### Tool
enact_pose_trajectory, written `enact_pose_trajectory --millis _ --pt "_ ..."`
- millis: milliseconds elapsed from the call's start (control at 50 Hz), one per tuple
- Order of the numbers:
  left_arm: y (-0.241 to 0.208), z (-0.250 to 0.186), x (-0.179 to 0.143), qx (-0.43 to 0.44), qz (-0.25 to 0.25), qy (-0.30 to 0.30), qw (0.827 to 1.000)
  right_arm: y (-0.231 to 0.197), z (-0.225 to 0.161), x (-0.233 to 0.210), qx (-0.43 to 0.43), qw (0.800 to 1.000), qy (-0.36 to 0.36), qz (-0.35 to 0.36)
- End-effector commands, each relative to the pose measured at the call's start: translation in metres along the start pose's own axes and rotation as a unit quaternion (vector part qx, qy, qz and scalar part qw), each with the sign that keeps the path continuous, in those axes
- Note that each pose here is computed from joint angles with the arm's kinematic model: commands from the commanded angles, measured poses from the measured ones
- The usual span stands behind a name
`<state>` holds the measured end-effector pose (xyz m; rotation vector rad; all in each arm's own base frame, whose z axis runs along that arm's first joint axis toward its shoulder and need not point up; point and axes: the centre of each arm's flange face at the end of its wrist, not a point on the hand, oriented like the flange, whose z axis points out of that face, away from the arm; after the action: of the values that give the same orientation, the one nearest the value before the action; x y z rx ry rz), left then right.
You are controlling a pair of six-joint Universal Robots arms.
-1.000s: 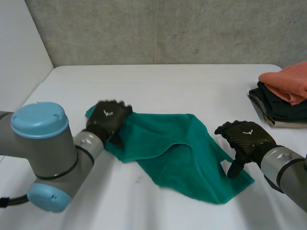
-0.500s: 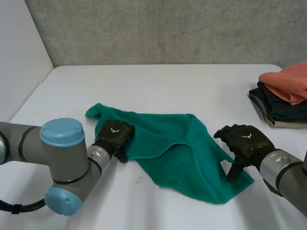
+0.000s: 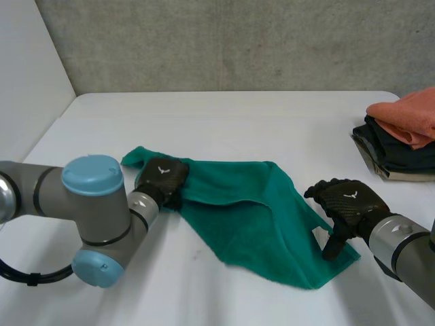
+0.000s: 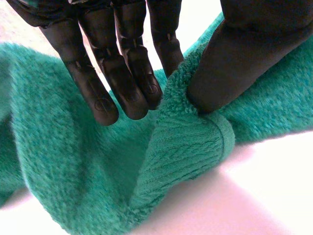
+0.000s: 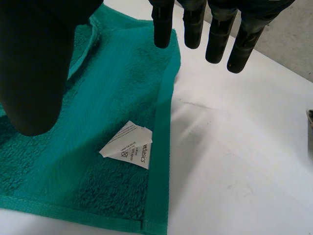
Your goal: Fold the laundry.
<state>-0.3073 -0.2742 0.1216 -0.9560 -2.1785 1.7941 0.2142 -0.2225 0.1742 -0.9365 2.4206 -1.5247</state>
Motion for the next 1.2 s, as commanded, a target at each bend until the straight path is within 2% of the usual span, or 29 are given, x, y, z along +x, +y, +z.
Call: enact_pose_trajectory --millis 20,160,340,440,540,580,660,680,740,820,840,920,960,1000,1100,1200 --pt "-0.061 -0.024 -0.022 0.072 0.001 -0.039 0.997 -0.004 -0.004 0.001 -0.004 1.0 0.001 0.017" --pt "-0.126 -0.058 -0.047 0.162 0.001 -0.075 0.984 -0.013 -0.013 0.001 -0.029 0.994 -0.008 0.106" --pt "-0.161 -0.083 -0.058 0.199 0.001 -0.087 0.976 -0.014 -0.014 -0.007 -0.04 0.976 -0.024 0.213" --pt "-0.166 -0.088 -0.058 0.204 0.001 -0.087 0.975 -0.01 -0.012 -0.03 -0.049 0.972 -0.06 0.222" --pt "-0.17 -0.093 -0.059 0.208 -0.001 -0.088 0.974 0.004 0.011 -0.058 -0.061 0.974 -0.085 0.2" --pt "-0.171 -0.095 -0.06 0.21 -0.001 -0.09 0.974 0.008 0.017 -0.061 -0.063 0.975 -0.079 0.196" --pt "-0.174 -0.099 -0.062 0.213 -0.002 -0.094 0.972 0.01 0.037 -0.049 -0.03 0.982 -0.007 0.185" --pt "-0.174 -0.1 -0.062 0.213 -0.002 -0.094 0.972 0.006 0.042 -0.04 -0.001 0.984 0.029 0.178" --pt "-0.171 -0.102 -0.065 0.207 0.0 -0.098 0.973 -0.003 0.042 -0.027 0.036 0.985 0.074 0.15" --pt "-0.154 -0.102 -0.073 0.172 0.0 -0.107 0.979 -0.038 0.016 0.0 0.097 0.988 0.116 0.015" --pt "-0.15 -0.103 -0.075 0.164 0.0 -0.108 0.98 -0.047 0.007 0.015 0.105 0.984 0.14 -0.045" --pt "-0.118 -0.105 -0.074 0.101 -0.005 -0.102 0.99 -0.058 -0.009 0.031 0.105 0.964 0.173 -0.173" --pt "-0.105 -0.106 -0.071 0.077 -0.007 -0.096 0.992 -0.059 -0.016 0.029 0.097 0.959 0.168 -0.209" --pt "-0.088 -0.106 -0.064 0.049 -0.005 -0.083 0.995 -0.058 -0.021 0.028 0.074 0.956 0.159 -0.233" --pt "-0.046 -0.089 -0.052 -0.023 0.014 -0.05 0.998 -0.058 -0.021 0.025 0.057 0.961 0.135 -0.235" --pt "-0.031 -0.058 -0.054 -0.032 0.048 -0.051 0.997 -0.05 0.016 0.025 0.04 0.963 0.114 -0.239"
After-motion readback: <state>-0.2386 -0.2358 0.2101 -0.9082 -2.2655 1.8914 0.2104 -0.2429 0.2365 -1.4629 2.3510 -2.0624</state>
